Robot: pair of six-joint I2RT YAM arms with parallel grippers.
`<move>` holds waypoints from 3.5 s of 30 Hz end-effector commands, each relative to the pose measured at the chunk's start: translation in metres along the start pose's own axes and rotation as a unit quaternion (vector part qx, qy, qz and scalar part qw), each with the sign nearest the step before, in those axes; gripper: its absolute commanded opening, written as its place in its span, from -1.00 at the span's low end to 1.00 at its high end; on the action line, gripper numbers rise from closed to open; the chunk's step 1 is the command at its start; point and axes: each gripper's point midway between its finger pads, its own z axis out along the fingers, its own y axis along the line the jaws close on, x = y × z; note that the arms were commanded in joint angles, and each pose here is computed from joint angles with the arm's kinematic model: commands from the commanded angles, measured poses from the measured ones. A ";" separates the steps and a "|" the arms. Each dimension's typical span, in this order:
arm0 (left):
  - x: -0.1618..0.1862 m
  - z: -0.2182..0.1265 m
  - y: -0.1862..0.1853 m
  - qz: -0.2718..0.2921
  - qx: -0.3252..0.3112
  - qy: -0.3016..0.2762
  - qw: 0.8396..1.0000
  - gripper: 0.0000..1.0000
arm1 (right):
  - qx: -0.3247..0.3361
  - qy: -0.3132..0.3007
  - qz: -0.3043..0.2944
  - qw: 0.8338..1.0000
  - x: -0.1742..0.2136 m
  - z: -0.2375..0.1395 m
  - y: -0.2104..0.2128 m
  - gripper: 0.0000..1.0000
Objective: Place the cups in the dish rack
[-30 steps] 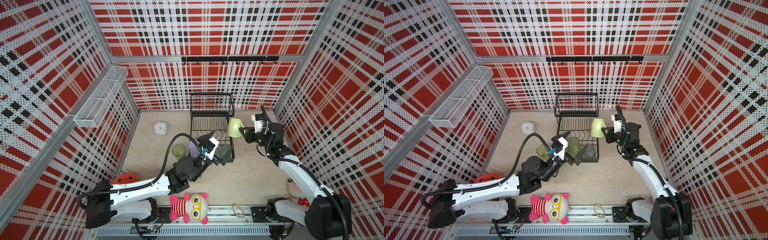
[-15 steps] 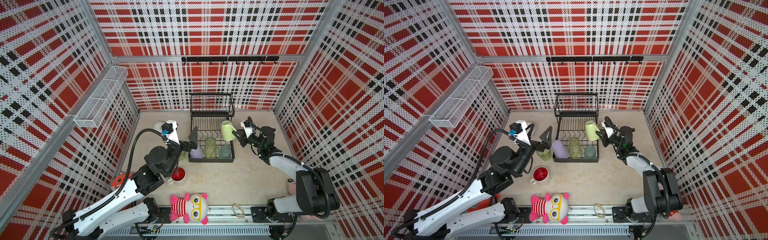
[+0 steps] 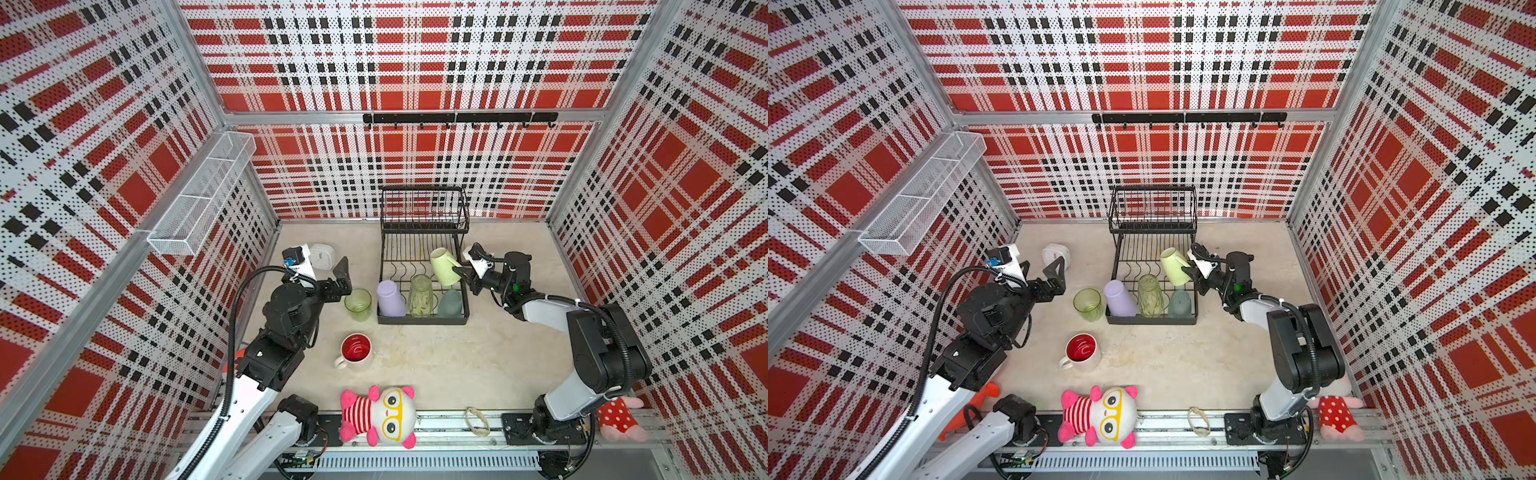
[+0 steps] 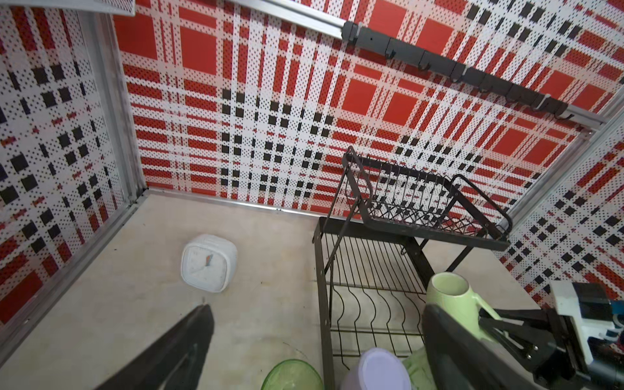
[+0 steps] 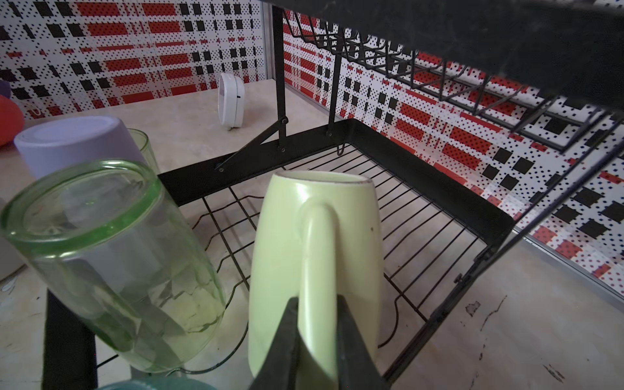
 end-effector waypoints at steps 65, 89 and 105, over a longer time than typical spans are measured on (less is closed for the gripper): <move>0.039 0.020 0.003 0.027 0.017 0.056 0.998 0.96 | 0.100 0.199 0.076 0.972 0.051 0.009 -0.009 -0.58; 0.037 0.019 0.000 0.024 0.027 0.051 0.998 0.96 | 0.096 0.188 0.085 0.974 0.045 0.000 -0.002 -0.81; 0.037 0.020 0.004 0.021 0.014 0.057 0.998 0.96 | 0.098 0.164 0.102 0.976 0.031 -0.008 -0.006 -0.35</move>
